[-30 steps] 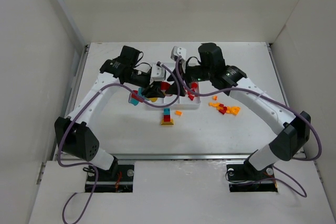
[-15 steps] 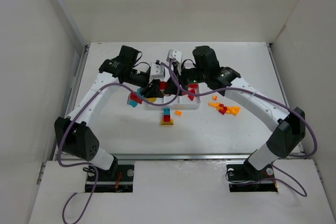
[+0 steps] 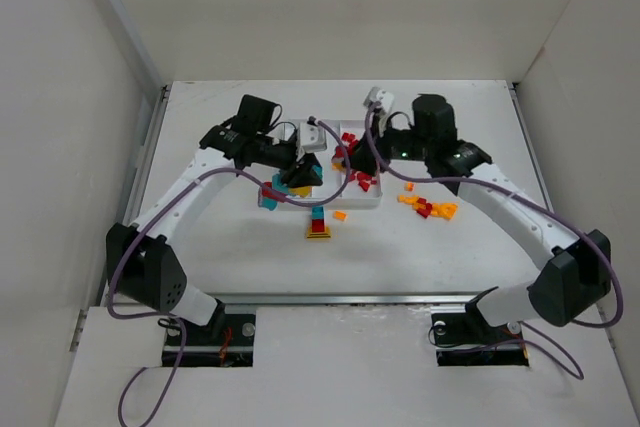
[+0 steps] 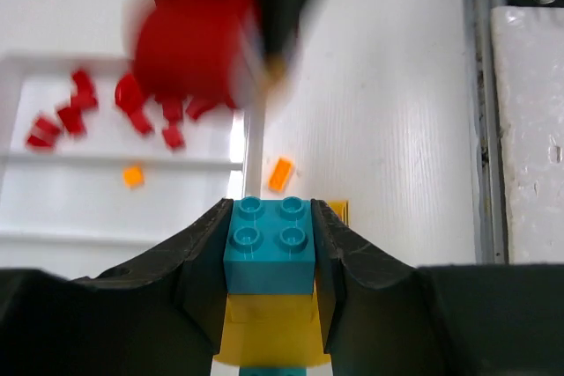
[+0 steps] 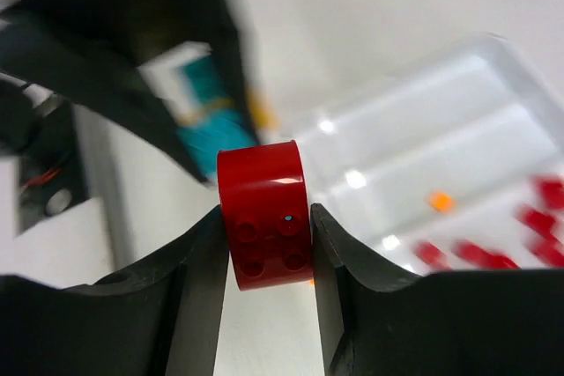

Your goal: Sort the legos into containers by color

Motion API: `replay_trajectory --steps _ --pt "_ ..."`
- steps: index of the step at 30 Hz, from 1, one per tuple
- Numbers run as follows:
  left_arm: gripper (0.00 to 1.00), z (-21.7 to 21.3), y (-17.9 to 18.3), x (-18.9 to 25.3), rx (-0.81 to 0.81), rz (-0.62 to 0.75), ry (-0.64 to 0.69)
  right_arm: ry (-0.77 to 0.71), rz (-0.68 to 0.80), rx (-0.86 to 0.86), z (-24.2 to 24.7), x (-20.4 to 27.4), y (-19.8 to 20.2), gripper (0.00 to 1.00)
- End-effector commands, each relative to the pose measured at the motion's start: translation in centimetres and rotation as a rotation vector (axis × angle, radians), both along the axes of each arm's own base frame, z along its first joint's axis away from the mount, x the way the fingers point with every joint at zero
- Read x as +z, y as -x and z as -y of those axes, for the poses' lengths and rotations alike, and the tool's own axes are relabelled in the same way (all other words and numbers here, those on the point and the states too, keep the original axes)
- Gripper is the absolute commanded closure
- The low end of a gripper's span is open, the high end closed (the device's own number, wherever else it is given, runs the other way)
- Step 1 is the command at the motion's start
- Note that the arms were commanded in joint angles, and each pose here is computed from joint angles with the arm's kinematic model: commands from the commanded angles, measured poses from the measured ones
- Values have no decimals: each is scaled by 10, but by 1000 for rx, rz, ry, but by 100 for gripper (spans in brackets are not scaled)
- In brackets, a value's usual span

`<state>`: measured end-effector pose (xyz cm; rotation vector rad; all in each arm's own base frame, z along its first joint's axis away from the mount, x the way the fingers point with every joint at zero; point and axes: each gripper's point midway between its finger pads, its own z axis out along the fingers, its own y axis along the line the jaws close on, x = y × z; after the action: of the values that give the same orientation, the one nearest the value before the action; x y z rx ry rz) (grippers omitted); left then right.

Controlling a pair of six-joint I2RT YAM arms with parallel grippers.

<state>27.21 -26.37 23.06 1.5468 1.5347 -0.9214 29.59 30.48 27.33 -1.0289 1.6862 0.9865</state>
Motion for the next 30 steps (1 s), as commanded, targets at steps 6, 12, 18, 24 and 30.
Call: replay_trajectory --steps 6,12,18,24,30 --pt "100 -38 -2 -3 177 -17 -82 4 -45 -366 65 -3 -71 100" --pt "100 -37 -11 -2 224 -14 -73 64 -164 -612 81 -46 -115 100" --pt "100 -40 -40 15 444 -41 -34 120 -353 -727 83 -97 -142 79" --pt "100 -37 -45 29 459 -20 8 159 -377 -610 65 -114 -149 55" --pt "100 -29 -28 26 359 -39 9 246 -371 -584 72 -124 -144 14"
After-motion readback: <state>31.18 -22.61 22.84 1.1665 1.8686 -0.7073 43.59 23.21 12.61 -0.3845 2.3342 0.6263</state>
